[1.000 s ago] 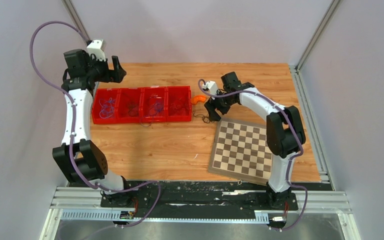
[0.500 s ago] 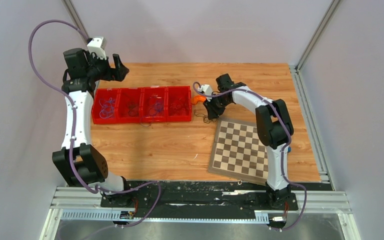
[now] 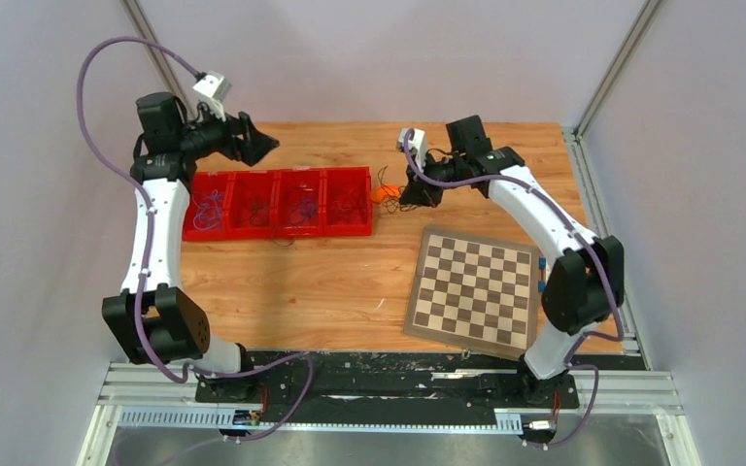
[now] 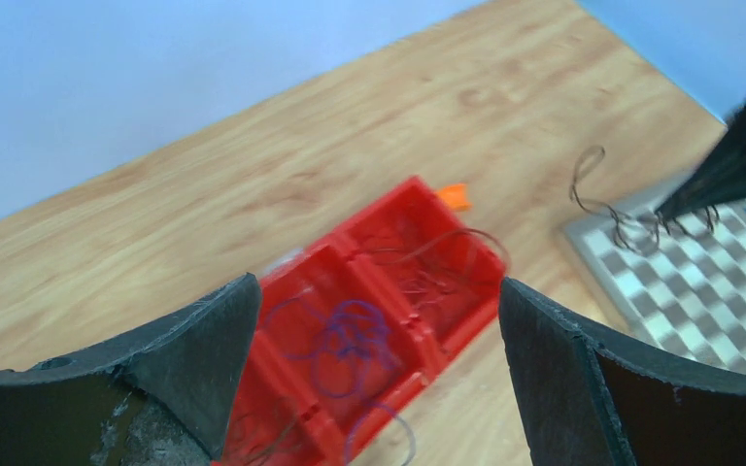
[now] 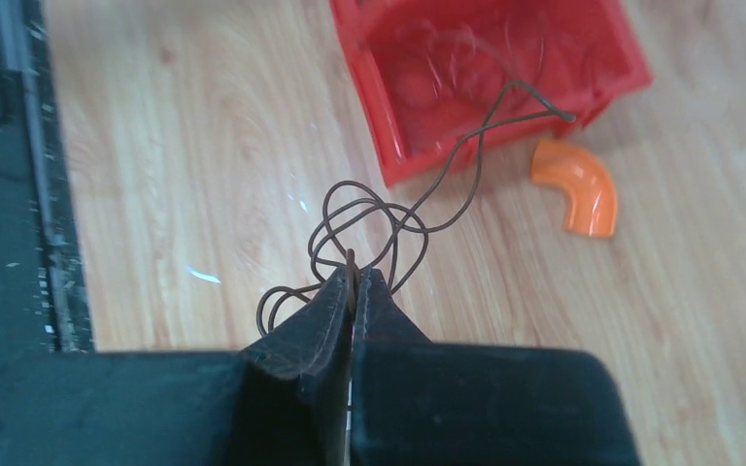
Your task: Untangle the cables
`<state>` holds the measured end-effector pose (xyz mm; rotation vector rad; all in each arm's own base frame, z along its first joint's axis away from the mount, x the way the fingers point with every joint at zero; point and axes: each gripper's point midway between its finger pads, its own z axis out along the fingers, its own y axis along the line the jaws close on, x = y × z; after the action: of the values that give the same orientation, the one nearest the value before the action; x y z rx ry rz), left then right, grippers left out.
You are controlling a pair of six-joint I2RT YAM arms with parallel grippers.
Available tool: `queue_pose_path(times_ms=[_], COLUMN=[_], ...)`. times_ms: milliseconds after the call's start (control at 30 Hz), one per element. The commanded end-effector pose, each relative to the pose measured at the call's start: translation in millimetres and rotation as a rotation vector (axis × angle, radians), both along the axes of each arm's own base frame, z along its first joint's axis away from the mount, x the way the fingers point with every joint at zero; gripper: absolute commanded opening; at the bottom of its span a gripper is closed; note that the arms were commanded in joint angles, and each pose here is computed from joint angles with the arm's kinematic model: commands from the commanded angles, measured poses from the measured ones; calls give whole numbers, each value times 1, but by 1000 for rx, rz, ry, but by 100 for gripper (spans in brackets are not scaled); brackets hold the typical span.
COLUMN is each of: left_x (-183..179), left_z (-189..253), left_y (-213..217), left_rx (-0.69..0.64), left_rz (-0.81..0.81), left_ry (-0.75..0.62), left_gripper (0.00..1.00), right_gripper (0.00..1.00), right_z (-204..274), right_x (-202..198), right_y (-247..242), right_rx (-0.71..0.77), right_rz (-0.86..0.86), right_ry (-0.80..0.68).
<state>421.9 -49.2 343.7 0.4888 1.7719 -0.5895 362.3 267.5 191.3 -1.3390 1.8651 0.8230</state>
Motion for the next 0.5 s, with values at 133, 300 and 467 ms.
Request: queue_pose_path(times_ms=[133, 300, 467], left_x=[-74, -88, -89], left_z=[-2, -15, -30], left_y=[-127, -168, -187], left_rx=[-25, -219, -272], left_rz=[-428, -440, -429], left_ry=[-43, 148, 247], left_gripper=[98, 97, 92], right_gripper=[0, 0, 0], right_z=[81, 97, 105], right_x=[-64, -79, -85], right_y=[34, 48, 56], right_rx=[141, 150, 154], right_rz=[189, 226, 250], right_ry=[-168, -250, -302])
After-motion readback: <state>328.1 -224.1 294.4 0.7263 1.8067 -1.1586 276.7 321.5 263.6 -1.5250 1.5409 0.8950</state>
